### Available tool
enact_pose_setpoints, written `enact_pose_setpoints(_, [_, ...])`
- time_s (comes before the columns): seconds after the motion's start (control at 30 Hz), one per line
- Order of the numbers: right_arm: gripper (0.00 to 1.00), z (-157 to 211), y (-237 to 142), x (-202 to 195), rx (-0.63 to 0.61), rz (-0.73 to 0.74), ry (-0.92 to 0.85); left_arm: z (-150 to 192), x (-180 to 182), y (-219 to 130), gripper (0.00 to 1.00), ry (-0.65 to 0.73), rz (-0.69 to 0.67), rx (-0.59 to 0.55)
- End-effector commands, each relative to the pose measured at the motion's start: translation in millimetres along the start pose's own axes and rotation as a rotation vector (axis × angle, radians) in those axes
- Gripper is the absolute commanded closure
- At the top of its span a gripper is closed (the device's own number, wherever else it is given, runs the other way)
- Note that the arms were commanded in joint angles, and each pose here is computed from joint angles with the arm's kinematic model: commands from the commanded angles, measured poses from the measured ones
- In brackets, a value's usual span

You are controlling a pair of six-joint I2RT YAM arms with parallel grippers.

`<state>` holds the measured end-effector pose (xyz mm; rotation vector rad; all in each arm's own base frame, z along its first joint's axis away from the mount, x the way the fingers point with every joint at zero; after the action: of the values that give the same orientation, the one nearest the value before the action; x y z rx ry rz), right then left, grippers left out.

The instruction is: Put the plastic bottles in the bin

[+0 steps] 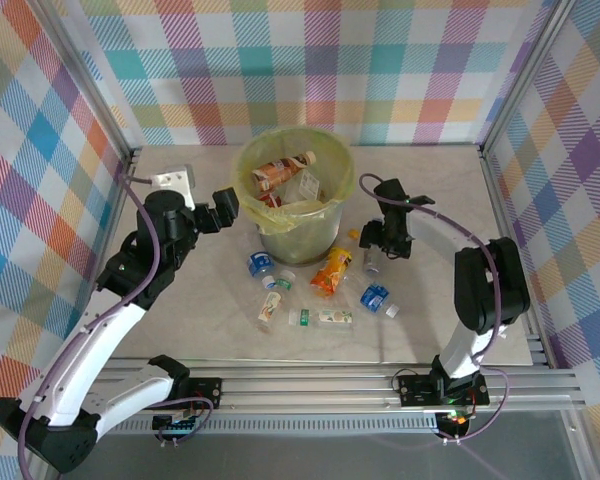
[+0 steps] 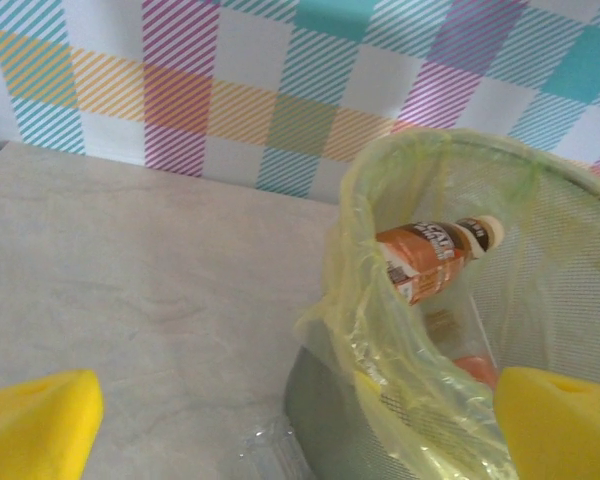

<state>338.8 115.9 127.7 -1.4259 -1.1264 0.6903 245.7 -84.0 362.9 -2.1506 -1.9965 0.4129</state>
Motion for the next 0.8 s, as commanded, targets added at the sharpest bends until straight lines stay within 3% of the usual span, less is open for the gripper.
enact_pose_setpoints(0.0, [0.28,-7,3,5,0.004,-0.019,-0.005,0,6,-3,0.0,-0.064,-0.04,-0.047])
enact_pose_setpoints(0.57, [0.39,-19,34,-14,0.056,0.02,0.048,21,15,2,0.0,-0.103,-0.107,-0.035])
enact_pose_setpoints(0.77, [0.38,-18,41,-17,0.074,0.034,0.051,24,19,1,0.0,-0.106,-0.136,-0.038])
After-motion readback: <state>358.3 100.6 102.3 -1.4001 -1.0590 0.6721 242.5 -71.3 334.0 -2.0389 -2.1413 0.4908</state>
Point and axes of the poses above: each hand's point on the last joint's axis, 136 mm out from that joint toward the fingers, its own y axis out along the fingers, its own x axis along the line the jaws close on, z = x × y, the point moved 7 cm from there along -y, back along the fingers, and after that the axes turned 11 degrees about y, right-handed, at the moved point
